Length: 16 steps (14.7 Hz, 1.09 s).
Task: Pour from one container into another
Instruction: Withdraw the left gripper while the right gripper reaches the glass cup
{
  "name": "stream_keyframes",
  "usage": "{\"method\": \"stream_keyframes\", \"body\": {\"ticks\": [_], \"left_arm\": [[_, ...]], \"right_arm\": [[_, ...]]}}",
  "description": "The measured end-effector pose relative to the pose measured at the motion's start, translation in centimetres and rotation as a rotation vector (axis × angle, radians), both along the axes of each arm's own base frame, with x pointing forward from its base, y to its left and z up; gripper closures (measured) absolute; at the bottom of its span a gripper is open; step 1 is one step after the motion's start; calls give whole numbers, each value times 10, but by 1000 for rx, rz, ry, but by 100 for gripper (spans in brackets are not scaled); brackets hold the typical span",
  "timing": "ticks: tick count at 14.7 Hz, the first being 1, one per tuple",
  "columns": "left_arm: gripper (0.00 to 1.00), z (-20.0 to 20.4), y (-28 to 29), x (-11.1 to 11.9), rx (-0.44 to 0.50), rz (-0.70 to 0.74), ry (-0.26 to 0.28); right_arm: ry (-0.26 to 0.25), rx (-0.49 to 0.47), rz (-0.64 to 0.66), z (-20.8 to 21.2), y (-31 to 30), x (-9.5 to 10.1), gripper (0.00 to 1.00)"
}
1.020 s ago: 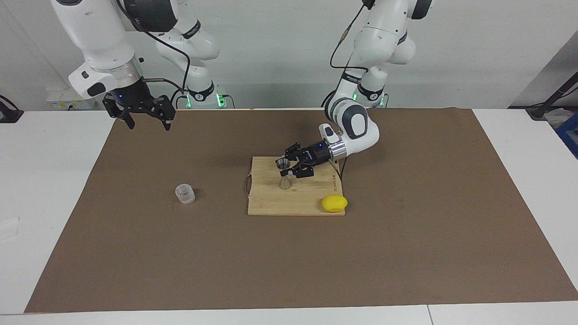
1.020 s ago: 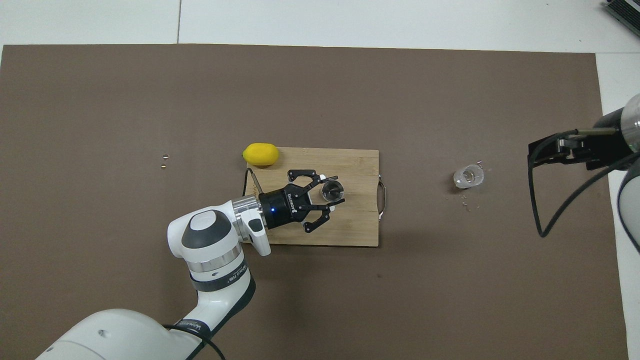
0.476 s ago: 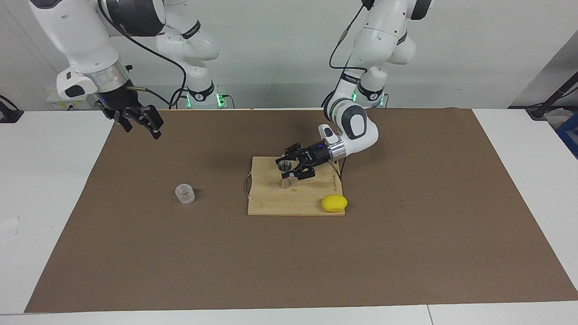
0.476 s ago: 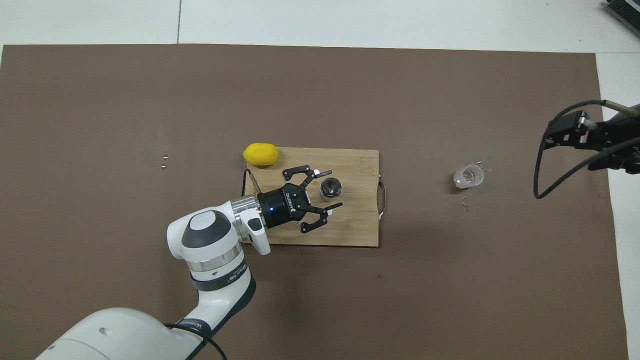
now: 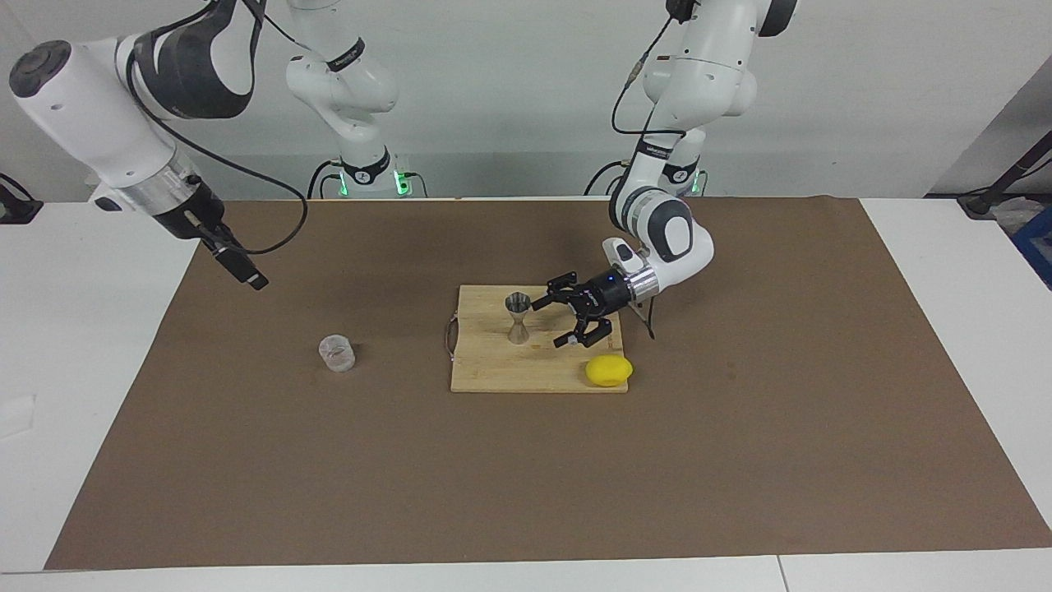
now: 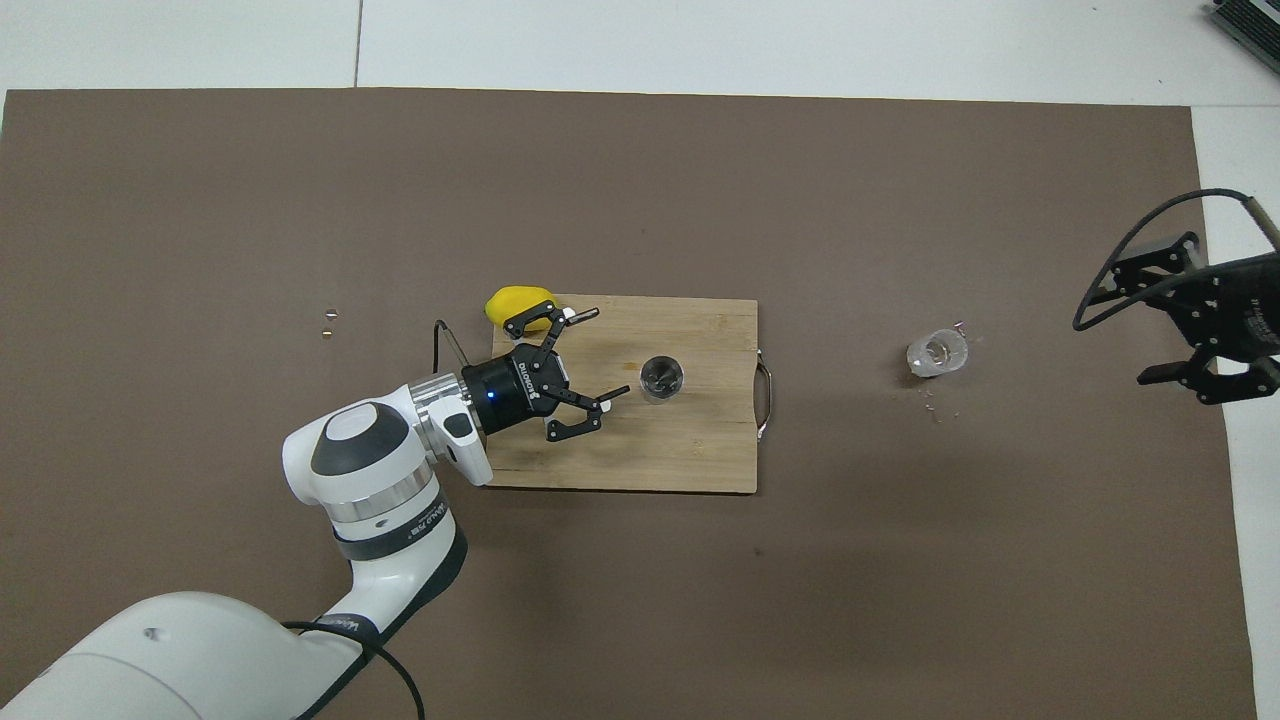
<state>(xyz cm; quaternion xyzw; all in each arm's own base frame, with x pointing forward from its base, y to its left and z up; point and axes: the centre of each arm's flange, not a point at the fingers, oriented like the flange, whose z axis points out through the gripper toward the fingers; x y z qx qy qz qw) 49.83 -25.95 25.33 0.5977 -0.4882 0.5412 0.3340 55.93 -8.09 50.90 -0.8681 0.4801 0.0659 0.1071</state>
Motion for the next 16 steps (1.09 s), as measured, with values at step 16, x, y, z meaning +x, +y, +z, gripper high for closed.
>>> {"method": "stream_keyframes", "body": {"ticks": [16], "left_arm": [[0, 16, 239, 20, 282, -367, -95]], "right_arm": [[230, 253, -455, -213, -36, 40, 3]]}}
